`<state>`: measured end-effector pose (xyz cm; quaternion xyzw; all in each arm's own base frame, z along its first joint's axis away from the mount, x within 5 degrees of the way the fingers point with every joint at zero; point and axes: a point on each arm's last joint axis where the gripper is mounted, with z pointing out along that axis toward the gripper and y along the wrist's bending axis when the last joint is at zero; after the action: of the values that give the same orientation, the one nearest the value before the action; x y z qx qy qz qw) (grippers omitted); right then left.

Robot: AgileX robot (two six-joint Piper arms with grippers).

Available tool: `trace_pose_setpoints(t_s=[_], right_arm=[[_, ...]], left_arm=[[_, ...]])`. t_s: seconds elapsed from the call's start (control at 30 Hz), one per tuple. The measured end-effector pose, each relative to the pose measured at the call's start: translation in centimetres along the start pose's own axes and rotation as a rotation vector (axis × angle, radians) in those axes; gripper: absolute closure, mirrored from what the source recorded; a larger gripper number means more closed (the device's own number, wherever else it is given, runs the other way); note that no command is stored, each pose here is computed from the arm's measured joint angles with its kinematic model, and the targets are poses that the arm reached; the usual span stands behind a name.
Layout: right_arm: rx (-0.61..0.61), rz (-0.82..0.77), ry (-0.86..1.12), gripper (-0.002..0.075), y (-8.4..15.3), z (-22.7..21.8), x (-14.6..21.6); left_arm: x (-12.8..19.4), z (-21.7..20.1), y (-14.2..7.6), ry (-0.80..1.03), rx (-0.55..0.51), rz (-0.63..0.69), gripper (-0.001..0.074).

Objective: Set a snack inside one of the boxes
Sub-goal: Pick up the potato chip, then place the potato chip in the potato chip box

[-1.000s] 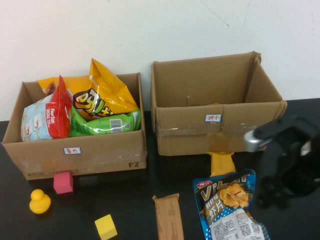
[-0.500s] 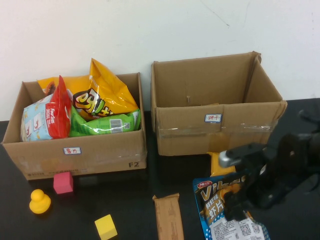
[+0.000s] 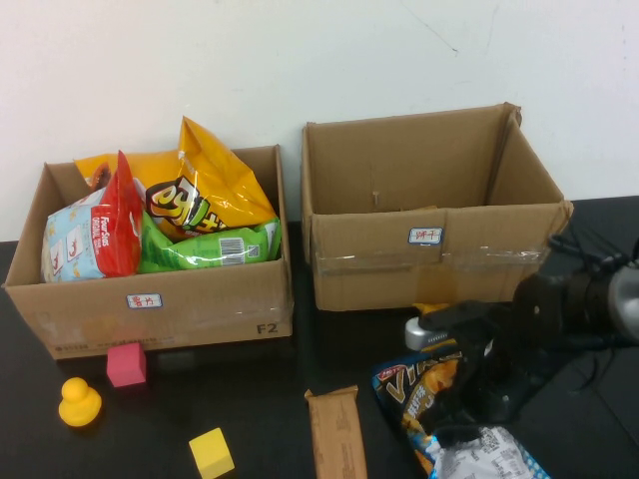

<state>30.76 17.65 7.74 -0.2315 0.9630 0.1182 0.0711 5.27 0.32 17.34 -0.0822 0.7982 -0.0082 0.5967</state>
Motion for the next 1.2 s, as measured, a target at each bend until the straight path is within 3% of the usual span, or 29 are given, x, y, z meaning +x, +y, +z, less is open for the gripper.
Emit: trace_pose_setpoints(t_s=[0.03, 0.07, 0.27, 0.43, 0.63, 0.9, 1.2], right_arm=[[-0.007, -0.006, -0.001, 0.0476, 0.2, -0.5, -0.2], [-0.011, -0.01, -0.005, 0.0484, 0.3, -0.9, -0.3], [-0.019, -0.077, -0.144, 0.0485, 2.2, -6.3, -1.4], [0.008, -0.211, -0.495, 0.0485, 5.8, -14.6, -3.7], [0.068, -0.383, -0.835, 0.0485, 9.7, -20.0, -7.1], [0.09, -0.448, -1.113, 0.0485, 13.0, -19.9, -13.5], [0.061, -0.493, -1.075, 0.0485, 15.3, -14.6, -20.0]], left_arm=[[0.0, 0.0, 0.0, 0.0, 0.0, 0.0, 0.0736], [0.0, 0.0, 0.0, 0.0, 0.0, 0.0, 0.0736], [0.0, 0.0, 0.0, 0.0, 0.0, 0.0, 0.0736], [0.0, 0.0, 0.0, 0.0, 0.0, 0.0, 0.0736], [0.0, 0.0, 0.0, 0.0, 0.0, 0.0, 0.0736], [0.0, 0.0, 0.0, 0.0, 0.0, 0.0, 0.0736], [0.0, 0.0, 0.0, 0.0, 0.0, 0.0, 0.0736]])
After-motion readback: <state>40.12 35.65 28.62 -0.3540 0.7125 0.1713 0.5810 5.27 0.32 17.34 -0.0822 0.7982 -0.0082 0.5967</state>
